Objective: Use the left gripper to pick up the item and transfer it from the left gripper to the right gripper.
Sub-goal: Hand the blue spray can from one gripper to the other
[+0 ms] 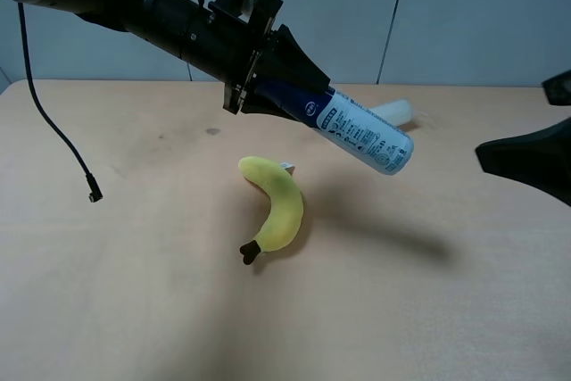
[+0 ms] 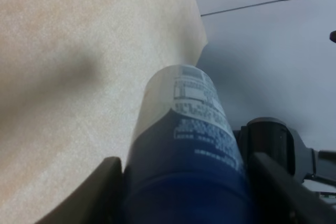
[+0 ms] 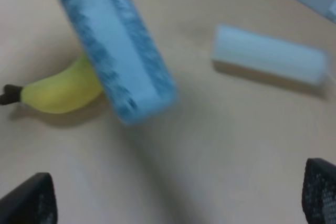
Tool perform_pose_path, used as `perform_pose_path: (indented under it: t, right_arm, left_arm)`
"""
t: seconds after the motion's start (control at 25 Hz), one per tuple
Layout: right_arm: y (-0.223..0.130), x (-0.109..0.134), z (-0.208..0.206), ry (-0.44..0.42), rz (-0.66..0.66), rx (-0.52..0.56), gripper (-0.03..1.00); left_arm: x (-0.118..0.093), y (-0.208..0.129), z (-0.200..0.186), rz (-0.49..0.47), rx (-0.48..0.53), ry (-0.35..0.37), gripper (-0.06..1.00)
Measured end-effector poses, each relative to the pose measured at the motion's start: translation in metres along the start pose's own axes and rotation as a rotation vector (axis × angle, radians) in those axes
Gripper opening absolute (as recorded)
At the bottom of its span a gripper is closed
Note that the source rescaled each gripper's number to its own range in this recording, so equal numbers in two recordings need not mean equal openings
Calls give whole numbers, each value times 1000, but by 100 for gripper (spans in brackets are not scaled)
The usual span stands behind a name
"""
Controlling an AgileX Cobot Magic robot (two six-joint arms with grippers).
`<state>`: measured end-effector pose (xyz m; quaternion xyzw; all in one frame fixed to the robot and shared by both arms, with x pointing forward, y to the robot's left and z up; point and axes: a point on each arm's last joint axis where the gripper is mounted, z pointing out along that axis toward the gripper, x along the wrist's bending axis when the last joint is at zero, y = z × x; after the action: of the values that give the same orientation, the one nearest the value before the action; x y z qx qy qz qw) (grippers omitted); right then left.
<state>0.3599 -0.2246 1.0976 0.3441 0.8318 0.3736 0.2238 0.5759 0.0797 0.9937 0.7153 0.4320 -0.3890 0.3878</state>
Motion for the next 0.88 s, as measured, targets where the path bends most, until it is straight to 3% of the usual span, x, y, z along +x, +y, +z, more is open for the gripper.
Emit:
perform_pose_path:
  t: [0.32,0.56,0.88]
  right_arm:
    - [28,13,63,99,-163,63,100]
    - [43,9,98,95,-199,83,100]
    - [37,10,139,117,-198,173,100]
  left_arm:
    - [-1,1,0,-6,-12,-15,1]
    - [-1,1,0,-5,-12,-15,1]
    - [-1,1,0,-2,-12,-15,1]
